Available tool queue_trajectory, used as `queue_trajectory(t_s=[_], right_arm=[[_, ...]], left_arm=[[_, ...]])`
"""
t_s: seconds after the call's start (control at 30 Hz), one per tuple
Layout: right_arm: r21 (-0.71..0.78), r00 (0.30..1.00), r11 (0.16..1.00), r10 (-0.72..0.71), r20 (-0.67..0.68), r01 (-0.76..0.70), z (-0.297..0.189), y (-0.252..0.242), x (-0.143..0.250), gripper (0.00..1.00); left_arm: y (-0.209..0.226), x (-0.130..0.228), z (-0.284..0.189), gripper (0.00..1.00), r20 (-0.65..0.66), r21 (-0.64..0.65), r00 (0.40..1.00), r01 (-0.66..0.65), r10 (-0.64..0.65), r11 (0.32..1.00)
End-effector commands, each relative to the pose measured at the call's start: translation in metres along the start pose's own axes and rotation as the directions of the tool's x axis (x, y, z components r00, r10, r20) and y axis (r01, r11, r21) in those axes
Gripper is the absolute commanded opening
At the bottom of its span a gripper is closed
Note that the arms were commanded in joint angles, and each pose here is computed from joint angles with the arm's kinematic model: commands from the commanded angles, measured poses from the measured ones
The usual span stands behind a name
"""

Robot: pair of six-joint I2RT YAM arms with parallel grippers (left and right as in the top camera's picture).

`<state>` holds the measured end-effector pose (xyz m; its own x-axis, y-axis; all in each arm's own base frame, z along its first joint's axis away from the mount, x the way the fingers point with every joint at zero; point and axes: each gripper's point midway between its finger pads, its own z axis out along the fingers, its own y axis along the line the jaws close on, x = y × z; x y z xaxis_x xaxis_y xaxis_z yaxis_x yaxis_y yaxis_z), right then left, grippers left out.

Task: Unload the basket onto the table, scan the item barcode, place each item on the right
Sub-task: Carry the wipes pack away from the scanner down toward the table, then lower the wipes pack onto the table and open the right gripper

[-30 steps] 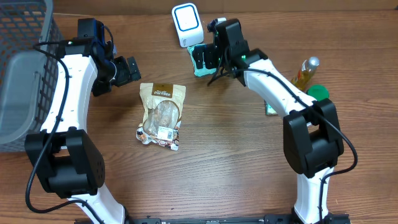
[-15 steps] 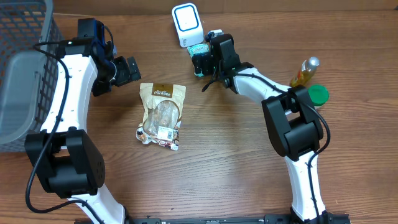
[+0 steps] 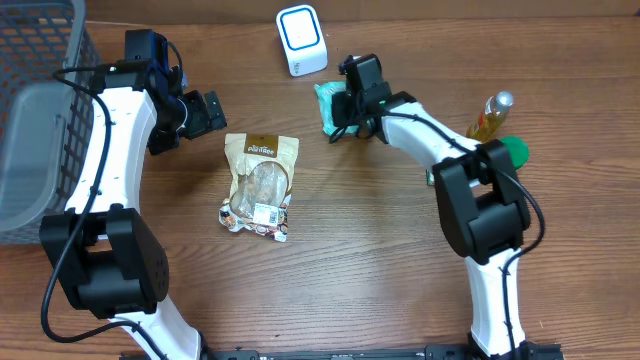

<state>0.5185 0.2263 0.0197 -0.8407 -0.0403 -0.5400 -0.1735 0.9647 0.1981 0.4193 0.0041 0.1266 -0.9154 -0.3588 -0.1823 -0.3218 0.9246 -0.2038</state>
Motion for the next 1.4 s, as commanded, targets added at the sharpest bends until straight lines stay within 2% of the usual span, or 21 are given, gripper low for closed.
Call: queue_trajectory(t_s=[0.0,0.13,0.2,0.33,0.43,0.63,0.8,0.9,1.03,1.17,1.37], right_arm=[[0.086,0.992,0.995,0.065,-0.111,-0.056,-0.025,-0.035,0.020,0.27],[0.157,0.954,0.986,0.098,-0.282,-0.055,-0.065,-0.061,0.053,0.28],[0.193,0.914,0.981,0.110,-0.390,-0.035,-0.083,-0.075,0.077,0.34],[0.294,0.821,0.956,0.157,-0.549,0.014,-0.114,-0.107,0.116,0.36],[0.322,0.831,0.946,0.158,-0.533,0.027,-0.124,-0.113,0.109,0.42],[0.246,0.894,0.968,0.063,-0.443,0.054,-0.152,-0.067,0.074,0.48],[0.120,0.877,0.992,0.017,-0.479,0.046,-0.150,-0.027,0.086,0.48],[0.104,0.878,0.993,0.000,-0.478,0.057,-0.142,-0.020,0.093,0.48],[0.121,0.893,0.993,0.046,-0.447,0.010,-0.126,-0.021,0.098,0.49],[0.207,0.913,0.978,0.056,-0.404,0.032,-0.105,-0.050,0.108,0.58],[0.331,0.896,0.944,0.165,-0.413,-0.021,-0.107,-0.098,0.125,0.56]], left_arm=[[-0.004,-0.002,-0.007,0.99,0.020,0.008,0.999,-0.029,0.029,1.000],[-0.004,-0.002,-0.007,1.00,0.020,0.008,0.999,-0.029,0.029,1.000],[-0.004,-0.002,-0.007,0.99,0.020,0.008,0.999,-0.029,0.029,1.000],[-0.004,-0.002,-0.007,1.00,0.019,0.008,0.999,-0.029,0.029,1.000],[-0.004,-0.002,-0.007,1.00,0.019,0.008,0.999,-0.029,0.029,1.000],[-0.004,-0.002,-0.007,1.00,0.020,0.008,0.999,-0.029,0.029,1.000],[-0.004,-0.002,-0.007,1.00,0.020,0.008,0.999,-0.029,0.029,1.000],[-0.004,-0.002,-0.007,0.99,0.020,0.008,0.999,-0.029,0.029,1.000],[-0.004,-0.002,-0.007,1.00,0.019,0.008,0.999,-0.029,0.029,1.000],[-0.004,-0.002,-0.007,1.00,0.020,0.008,0.999,-0.029,0.029,1.000],[-0.004,-0.002,-0.007,1.00,0.020,0.008,0.999,-0.029,0.029,1.000]])
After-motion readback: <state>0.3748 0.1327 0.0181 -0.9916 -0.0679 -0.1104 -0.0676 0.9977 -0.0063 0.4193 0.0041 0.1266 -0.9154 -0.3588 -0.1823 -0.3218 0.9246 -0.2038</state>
